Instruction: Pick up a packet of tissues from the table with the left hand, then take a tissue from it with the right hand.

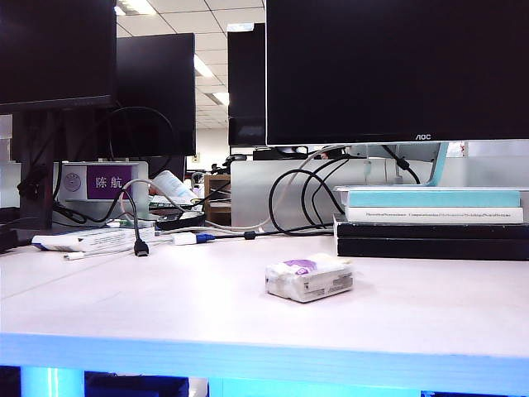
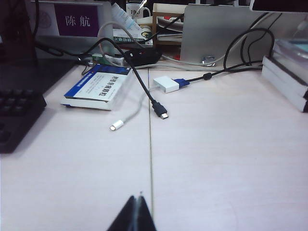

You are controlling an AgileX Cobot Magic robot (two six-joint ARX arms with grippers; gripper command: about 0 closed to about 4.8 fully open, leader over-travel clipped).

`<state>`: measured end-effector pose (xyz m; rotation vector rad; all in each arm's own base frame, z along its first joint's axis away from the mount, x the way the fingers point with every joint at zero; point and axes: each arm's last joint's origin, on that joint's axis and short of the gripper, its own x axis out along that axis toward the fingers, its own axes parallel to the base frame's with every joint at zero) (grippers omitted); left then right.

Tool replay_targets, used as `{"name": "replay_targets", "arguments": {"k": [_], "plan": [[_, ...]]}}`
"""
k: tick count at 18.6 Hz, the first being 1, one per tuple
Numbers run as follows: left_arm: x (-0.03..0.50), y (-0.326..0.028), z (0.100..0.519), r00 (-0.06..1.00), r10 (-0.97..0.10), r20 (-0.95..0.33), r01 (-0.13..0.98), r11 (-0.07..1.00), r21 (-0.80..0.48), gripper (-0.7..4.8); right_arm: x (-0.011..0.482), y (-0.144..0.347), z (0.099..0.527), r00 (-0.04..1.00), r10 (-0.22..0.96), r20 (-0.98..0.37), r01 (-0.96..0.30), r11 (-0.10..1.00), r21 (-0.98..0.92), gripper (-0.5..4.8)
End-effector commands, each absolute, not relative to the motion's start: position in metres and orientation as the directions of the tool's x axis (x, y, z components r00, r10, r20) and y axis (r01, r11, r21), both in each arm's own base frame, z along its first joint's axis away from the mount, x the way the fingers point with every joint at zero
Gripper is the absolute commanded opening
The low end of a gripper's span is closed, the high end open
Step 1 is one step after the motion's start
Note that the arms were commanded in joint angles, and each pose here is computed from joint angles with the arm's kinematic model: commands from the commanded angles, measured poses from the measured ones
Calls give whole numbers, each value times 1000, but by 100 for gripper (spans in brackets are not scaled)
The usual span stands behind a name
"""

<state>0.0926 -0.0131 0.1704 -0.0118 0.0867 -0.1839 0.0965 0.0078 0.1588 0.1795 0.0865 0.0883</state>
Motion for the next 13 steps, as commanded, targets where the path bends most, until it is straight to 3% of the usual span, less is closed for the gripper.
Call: {"name": "replay_targets", "arguments": {"k": [1,5,9,13], "plan": [[93,-13,166,978,-184,-94,181,983,-37,-5,97,8,158,993,92,-74,-77,980,182,-1],[94,-14,176,975,-221,25,222,974,-40,-5,95,7,162,995,52,-87,-37,985,168,-2],[92,-14,194,974,-215,64,218,975,-36,-5,93,3,174,995,-66,-68,77,981,176,-2],[103,-15,228,973,-203,107,209,977,-51,-5,93,2,182,997,-82,-16,83,971,224,-3]]}}
